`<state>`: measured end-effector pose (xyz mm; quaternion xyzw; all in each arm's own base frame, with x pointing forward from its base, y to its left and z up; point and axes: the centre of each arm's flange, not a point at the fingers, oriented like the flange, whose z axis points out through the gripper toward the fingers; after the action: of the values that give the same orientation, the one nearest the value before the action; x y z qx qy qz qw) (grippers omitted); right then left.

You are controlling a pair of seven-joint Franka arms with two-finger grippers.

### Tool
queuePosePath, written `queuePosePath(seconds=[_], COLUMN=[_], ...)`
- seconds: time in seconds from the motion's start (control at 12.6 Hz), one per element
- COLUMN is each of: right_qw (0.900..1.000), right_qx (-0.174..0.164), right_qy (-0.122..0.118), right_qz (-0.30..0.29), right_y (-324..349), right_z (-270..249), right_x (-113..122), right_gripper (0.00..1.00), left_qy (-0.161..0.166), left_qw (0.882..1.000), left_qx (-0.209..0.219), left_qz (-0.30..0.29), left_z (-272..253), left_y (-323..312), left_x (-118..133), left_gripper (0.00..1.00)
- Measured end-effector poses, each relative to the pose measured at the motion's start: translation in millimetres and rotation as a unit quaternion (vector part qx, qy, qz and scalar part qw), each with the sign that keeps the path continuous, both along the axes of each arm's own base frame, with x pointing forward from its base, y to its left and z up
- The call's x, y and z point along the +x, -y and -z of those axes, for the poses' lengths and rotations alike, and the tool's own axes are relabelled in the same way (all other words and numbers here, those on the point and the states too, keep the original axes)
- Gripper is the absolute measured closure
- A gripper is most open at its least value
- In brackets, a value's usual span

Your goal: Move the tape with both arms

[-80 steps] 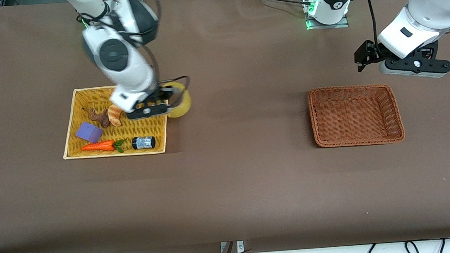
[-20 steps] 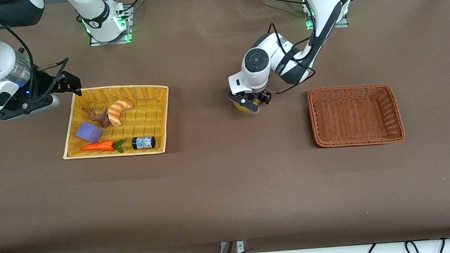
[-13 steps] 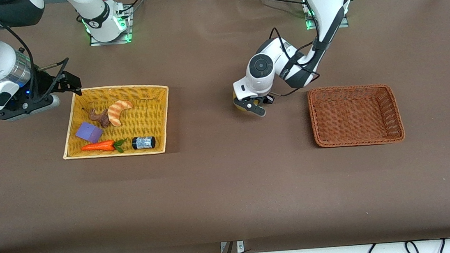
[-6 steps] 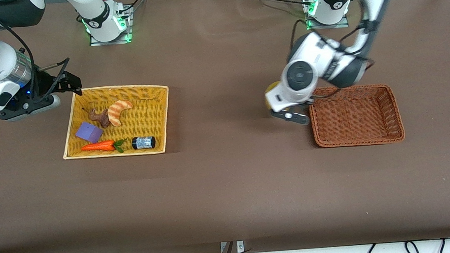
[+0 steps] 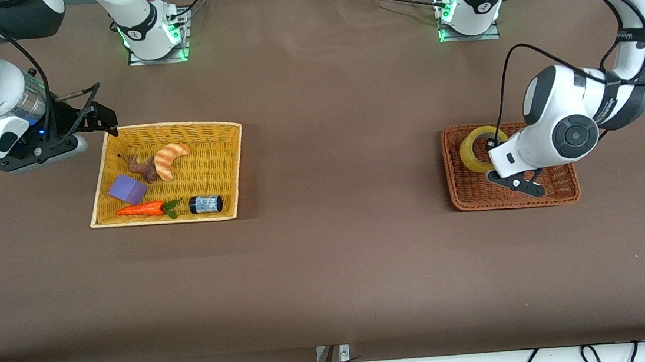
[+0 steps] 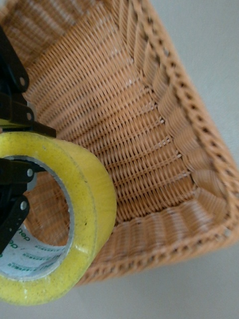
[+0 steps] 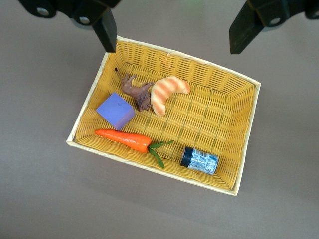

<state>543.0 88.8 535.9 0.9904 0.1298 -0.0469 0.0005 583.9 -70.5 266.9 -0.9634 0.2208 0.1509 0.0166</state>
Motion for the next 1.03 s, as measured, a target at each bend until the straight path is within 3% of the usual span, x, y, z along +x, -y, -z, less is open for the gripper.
queuePosePath(seconds=[0.16, 0.32, 0.55, 0.63, 0.79, 1.03], right_qw=[1.000, 1.000, 1.000, 1.000, 1.000, 1.000], right_qx=[0.000, 0.000, 0.000, 0.000, 0.000, 0.001], right_qy=[0.000, -0.001, -0.001, -0.001, -0.001, 0.004], right_qz=[0.000, 0.000, 0.000, 0.000, 0.000, 0.000], right_y=[0.1, 0.1, 0.0, 0.0, 0.0, -0.1], right_z=[0.2, 0.5, 0.9, 0.9, 0.7, -3.3], right_x=[-0.1, -0.2, -0.2, -0.3, -0.3, 0.5], right_gripper=[0.00, 0.00, 0.00, 0.00, 0.00, 0.00], left_qy=[0.001, 0.022, 0.061, 0.072, 0.090, 0.100], left_qw=[1.000, 1.000, 0.998, 0.997, 0.995, 0.994], left_qx=[-0.002, 0.006, 0.014, 0.009, 0.001, -0.002], left_qz=[0.011, 0.013, -0.006, -0.017, -0.032, -0.041], left_z=[1.7, -40.5, -170.4, -219.1, -289.6, -316.5], left_y=[13.2, 19.3, 23.1, 21.7, 15.9, 7.8], left_x=[-3.6, 5.6, 21.6, 22.2, 18.8, 18.2], left_gripper=[0.61, 0.40, 0.07, 0.00, 0.00, 0.00])
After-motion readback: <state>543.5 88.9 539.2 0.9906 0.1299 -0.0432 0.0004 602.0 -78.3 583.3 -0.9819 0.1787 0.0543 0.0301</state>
